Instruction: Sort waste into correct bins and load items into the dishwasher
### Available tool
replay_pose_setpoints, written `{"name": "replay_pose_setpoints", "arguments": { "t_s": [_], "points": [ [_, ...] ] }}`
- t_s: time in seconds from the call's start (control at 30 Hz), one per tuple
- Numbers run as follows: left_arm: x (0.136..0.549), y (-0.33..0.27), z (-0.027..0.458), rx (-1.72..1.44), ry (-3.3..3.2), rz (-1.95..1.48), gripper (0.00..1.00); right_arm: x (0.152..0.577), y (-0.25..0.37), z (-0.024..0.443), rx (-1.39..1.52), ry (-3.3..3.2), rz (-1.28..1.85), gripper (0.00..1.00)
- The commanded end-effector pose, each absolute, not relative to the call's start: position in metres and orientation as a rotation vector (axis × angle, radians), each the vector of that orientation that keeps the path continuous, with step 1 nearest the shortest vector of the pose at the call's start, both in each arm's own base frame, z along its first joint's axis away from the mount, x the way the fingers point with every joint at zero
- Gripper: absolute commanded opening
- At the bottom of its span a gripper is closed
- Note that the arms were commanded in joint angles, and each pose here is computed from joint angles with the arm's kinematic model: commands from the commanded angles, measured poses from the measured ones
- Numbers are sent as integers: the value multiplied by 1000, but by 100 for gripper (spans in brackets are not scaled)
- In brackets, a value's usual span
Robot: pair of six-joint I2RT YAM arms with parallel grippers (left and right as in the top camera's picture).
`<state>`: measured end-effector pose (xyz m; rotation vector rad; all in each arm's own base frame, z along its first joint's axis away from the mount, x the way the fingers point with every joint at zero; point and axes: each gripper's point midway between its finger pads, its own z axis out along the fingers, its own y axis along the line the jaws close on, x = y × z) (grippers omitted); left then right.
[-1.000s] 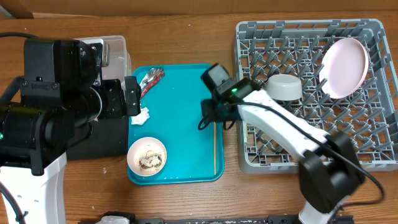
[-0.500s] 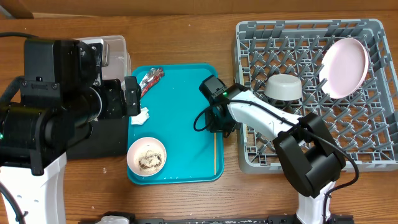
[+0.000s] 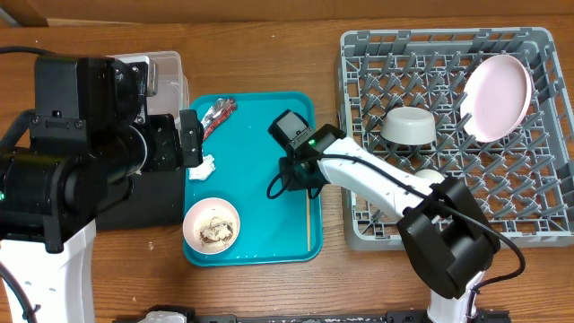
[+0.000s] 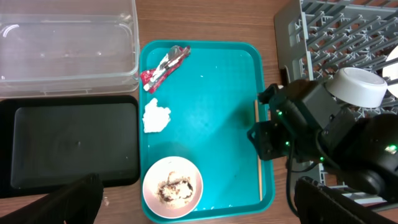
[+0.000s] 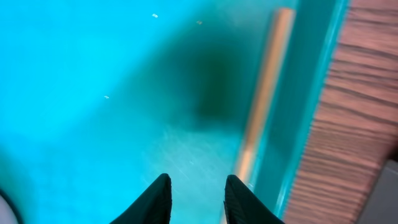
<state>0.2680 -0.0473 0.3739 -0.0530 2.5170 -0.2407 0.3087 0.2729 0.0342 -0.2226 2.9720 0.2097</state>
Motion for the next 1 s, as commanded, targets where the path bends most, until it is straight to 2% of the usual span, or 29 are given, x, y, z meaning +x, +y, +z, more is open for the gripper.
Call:
{"name": "replay_pose_setpoints", "arguments": {
  "t_s": [0.0, 0.23, 0.5, 0.63, 0.83, 0.97],
  "points": [
    [269, -47, 375, -75, 2512, -240, 100, 306, 268, 26, -166, 2976, 206, 34],
    [269, -47, 375, -75, 2512, -240, 100, 305, 265, 9, -117, 3021, 221, 37],
    [269, -47, 375, -75, 2512, -240, 100, 321, 272, 54, -218, 2904, 236, 37],
    [269, -47, 375, -75, 2512, -240, 100, 323, 268, 62, -209, 2884, 217, 43],
    [269, -47, 375, -75, 2512, -240, 100, 316, 258, 35, -210, 2940, 146, 50],
    [269, -47, 375, -75, 2512, -240, 100, 311, 255, 8, -186, 2987, 109, 51]
  ]
}}
